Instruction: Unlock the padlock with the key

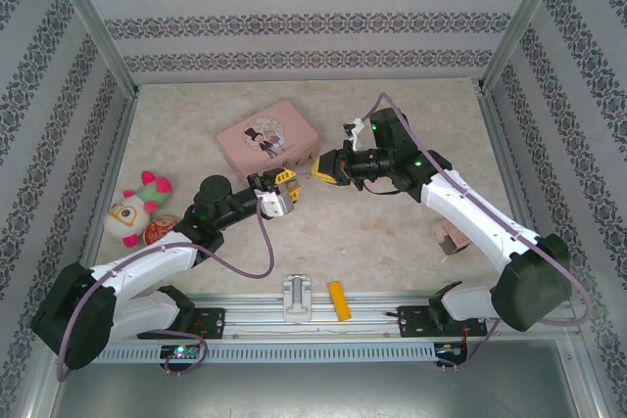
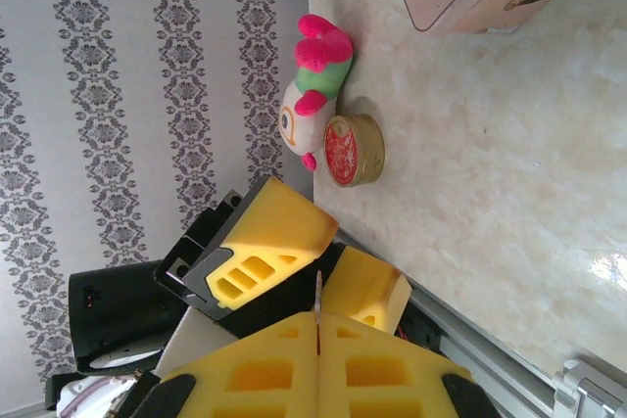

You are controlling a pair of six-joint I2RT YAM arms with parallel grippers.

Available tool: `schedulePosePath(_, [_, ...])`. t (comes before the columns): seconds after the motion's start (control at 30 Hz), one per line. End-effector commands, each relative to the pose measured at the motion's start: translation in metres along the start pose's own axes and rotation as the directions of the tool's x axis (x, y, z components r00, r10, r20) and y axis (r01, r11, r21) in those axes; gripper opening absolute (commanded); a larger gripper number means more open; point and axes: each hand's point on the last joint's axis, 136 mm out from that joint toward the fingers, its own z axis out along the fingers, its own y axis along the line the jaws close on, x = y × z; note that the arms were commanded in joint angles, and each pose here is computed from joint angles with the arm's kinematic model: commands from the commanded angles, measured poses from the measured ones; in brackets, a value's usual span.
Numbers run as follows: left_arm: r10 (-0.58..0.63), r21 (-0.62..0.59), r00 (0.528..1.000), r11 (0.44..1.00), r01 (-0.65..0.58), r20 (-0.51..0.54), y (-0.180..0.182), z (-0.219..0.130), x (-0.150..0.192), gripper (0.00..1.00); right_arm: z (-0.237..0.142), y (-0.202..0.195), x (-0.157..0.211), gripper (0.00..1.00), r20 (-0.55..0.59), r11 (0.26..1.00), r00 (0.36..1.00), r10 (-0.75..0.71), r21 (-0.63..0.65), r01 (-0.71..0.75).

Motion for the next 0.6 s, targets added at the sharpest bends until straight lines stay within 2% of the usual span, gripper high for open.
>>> schedulePosePath(0.0, [0.042,-0.030,0.993,0.999,-0.039,0.111,0.017,0.005,-0.033,0.33,-0.002,0.007,0.007,0.00,-0.015,1.000,1.000,-0.010,-0.028,0.010])
schedulePosePath(0.43, [0.028,-0.020,0.992,0.999,-0.025,0.125,0.020,0.017,-0.033,0.23,0.000,0.008,0.006,0.00,-0.018,1.000,1.000,-0.012,-0.029,0.012])
schedulePosePath(0.57, [0.029,-0.019,0.992,0.999,-0.026,0.125,0.020,0.019,-0.033,0.18,0.001,0.007,0.007,0.00,-0.022,1.000,1.000,-0.010,-0.029,0.009])
